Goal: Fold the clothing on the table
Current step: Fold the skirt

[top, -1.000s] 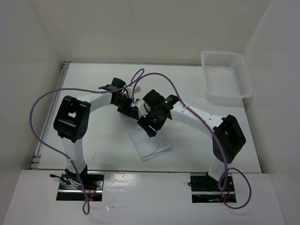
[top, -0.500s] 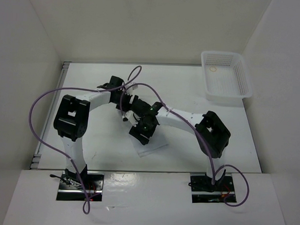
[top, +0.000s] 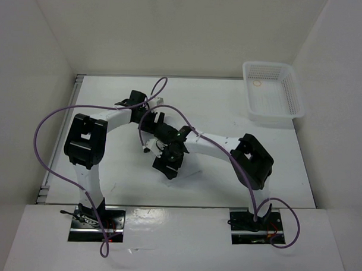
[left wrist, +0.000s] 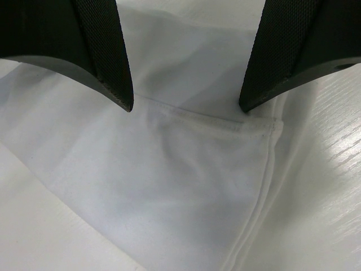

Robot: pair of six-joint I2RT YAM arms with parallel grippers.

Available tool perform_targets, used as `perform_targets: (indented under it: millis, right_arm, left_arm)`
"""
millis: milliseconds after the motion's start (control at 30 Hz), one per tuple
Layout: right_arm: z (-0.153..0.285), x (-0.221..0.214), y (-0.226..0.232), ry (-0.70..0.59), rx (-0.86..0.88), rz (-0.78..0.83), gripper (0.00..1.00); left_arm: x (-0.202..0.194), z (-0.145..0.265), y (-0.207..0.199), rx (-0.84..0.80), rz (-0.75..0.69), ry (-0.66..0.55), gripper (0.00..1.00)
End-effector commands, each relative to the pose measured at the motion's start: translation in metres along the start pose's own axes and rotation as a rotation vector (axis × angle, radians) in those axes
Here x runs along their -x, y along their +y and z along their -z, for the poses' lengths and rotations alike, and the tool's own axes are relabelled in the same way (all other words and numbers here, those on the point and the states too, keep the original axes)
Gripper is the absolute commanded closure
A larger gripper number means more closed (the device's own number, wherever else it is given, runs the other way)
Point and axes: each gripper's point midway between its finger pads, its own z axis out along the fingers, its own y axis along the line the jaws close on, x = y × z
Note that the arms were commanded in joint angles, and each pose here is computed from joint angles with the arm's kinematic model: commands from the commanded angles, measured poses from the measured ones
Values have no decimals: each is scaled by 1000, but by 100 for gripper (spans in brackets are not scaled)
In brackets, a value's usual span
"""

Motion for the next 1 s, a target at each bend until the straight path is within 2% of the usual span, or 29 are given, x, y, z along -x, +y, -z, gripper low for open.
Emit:
perform_targets:
  millis: [0, 467, 833, 967]
  right_arm:
    - [-7, 8, 13, -17, 67, 77, 29]
    - [-19, -34, 36, 109, 244, 179, 29]
    - [-19, -88, 79, 293, 406, 293, 29]
    - [-18, -97, 83, 319, 421, 302, 29]
  left_arm:
    - [-39, -9, 35, 104, 62, 119, 16]
    - [-37, -1, 46, 111, 92, 105, 16]
    - [-33, 9, 60, 130, 122, 81, 16]
    - [-33, 9, 60, 130, 122, 81, 16]
